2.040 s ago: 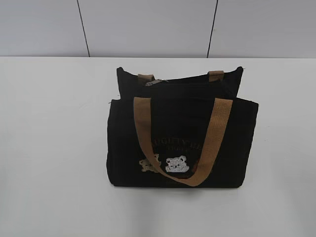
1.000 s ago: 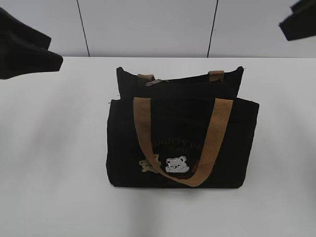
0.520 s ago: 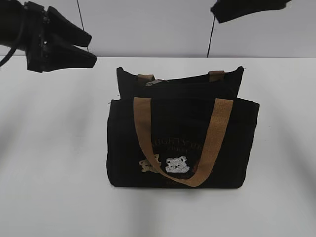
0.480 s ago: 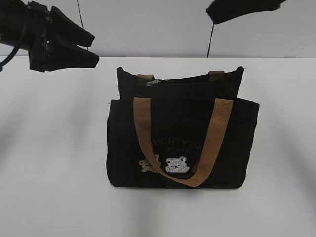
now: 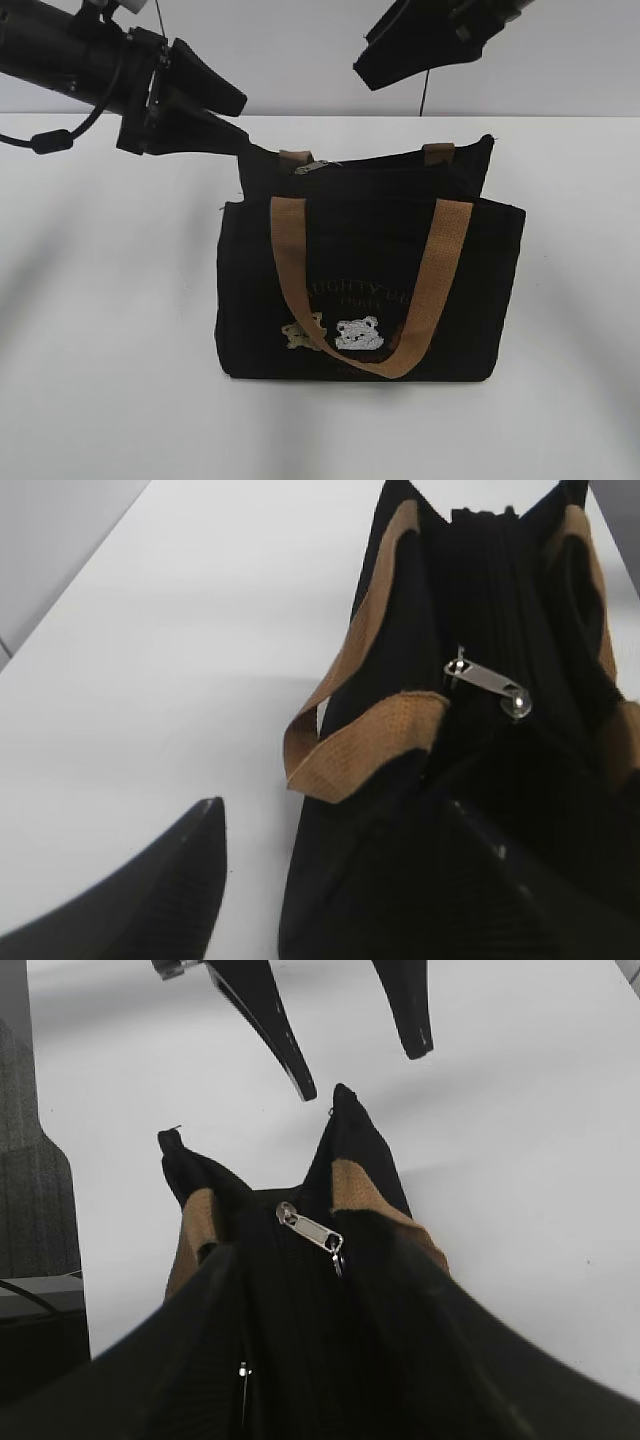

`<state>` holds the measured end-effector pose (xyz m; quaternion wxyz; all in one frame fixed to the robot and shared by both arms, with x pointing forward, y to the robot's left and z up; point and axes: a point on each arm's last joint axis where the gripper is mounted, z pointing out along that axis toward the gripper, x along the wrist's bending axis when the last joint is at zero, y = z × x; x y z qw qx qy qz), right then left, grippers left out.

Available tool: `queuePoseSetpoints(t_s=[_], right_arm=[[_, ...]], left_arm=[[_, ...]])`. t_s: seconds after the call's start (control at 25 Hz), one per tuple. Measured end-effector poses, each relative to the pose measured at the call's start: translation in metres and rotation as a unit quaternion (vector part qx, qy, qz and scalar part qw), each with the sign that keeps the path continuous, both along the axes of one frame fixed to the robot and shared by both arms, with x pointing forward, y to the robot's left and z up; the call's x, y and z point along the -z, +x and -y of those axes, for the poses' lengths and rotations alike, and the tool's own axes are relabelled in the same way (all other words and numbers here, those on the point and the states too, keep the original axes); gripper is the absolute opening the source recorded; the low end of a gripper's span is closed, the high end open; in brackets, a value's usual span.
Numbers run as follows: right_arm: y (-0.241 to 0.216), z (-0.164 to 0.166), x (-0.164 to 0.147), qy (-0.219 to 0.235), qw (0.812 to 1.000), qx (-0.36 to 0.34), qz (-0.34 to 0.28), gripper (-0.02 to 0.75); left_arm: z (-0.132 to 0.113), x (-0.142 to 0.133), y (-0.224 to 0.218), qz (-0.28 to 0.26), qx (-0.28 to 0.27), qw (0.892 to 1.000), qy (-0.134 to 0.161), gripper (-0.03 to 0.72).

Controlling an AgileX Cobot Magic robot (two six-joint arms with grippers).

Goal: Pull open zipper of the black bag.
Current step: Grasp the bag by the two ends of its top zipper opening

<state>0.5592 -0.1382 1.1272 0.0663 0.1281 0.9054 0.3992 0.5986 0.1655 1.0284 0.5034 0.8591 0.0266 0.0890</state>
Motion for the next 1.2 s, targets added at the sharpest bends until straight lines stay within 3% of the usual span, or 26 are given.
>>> queuePoseSetpoints(t_s=[0.48,0.88,1.2], right_arm=[[0.007,-0.004,0.009,0.012,1.000,0.002,-0.020,0.361],[0.008,-0.006,0.008,0.025,1.000,0.004,-0.017,0.361],[0.012,-0.008,0.017,0.018,0.999,-0.008,-0.025,0.361]], left_arm=[[0.008,0.012,-0.001,-0.008,0.040,0.999,0.027,0.457],[0.016,0.031,0.003,-0.023,0.047,0.998,0.029,0.417],[0.025,0.034,0.003,-0.016,0.049,0.998,0.025,0.301]])
